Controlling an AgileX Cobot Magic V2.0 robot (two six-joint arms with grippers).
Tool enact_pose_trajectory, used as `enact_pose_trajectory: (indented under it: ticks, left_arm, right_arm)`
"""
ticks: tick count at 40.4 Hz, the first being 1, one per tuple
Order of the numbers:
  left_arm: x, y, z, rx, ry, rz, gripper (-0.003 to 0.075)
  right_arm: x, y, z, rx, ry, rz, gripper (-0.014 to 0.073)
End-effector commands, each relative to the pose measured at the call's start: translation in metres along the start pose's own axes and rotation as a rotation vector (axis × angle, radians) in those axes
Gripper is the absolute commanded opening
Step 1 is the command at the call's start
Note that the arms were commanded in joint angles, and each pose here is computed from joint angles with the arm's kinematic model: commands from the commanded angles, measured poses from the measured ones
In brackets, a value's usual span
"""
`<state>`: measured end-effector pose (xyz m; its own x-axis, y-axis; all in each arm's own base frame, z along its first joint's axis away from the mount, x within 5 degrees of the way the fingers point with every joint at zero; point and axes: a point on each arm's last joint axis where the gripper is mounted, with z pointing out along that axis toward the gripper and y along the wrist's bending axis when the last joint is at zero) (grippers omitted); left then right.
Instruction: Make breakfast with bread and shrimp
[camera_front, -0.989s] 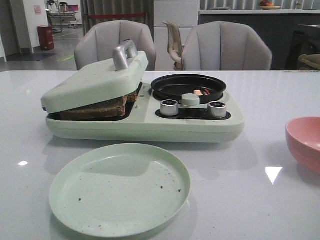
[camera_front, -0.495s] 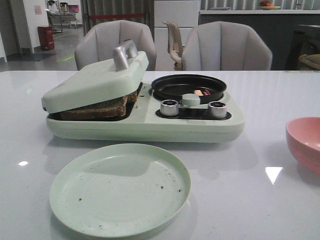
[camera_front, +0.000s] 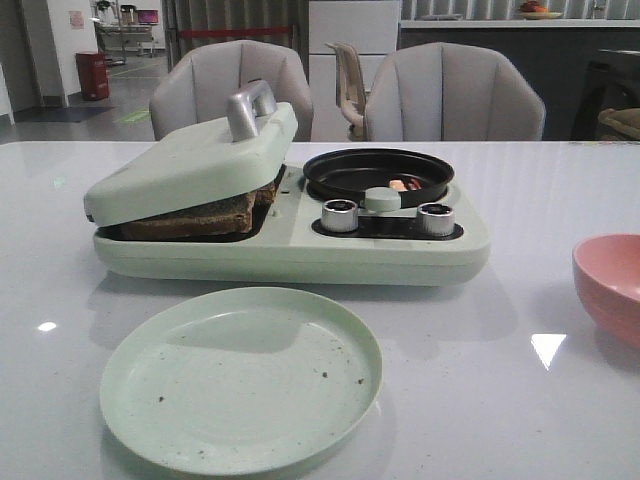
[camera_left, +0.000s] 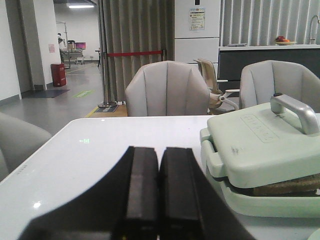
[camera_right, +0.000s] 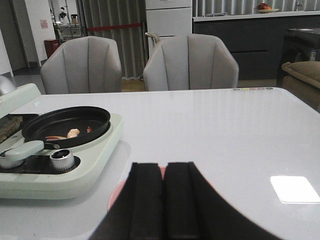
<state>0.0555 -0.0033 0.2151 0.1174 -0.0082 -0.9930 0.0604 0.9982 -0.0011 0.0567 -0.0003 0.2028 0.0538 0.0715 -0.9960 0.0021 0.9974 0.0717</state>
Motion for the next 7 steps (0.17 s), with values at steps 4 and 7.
enact_pose_trajectory:
  ticks: [4, 7]
  left_arm:
    - [-0.0076, 0.0008, -0.0021, -0.011, -0.104, -0.001, 0.0100]
    - [-0.0076, 0.0008, -0.0021, -0.011, -0.104, -0.001, 0.0100]
  right_arm:
    - [-0.0161, 0.0007, -0.0031, -0.005, -0.134, -0.004, 0.0036]
    - [-0.0161, 0.0007, -0.0031, -0.005, -0.134, -0.004, 0.0036]
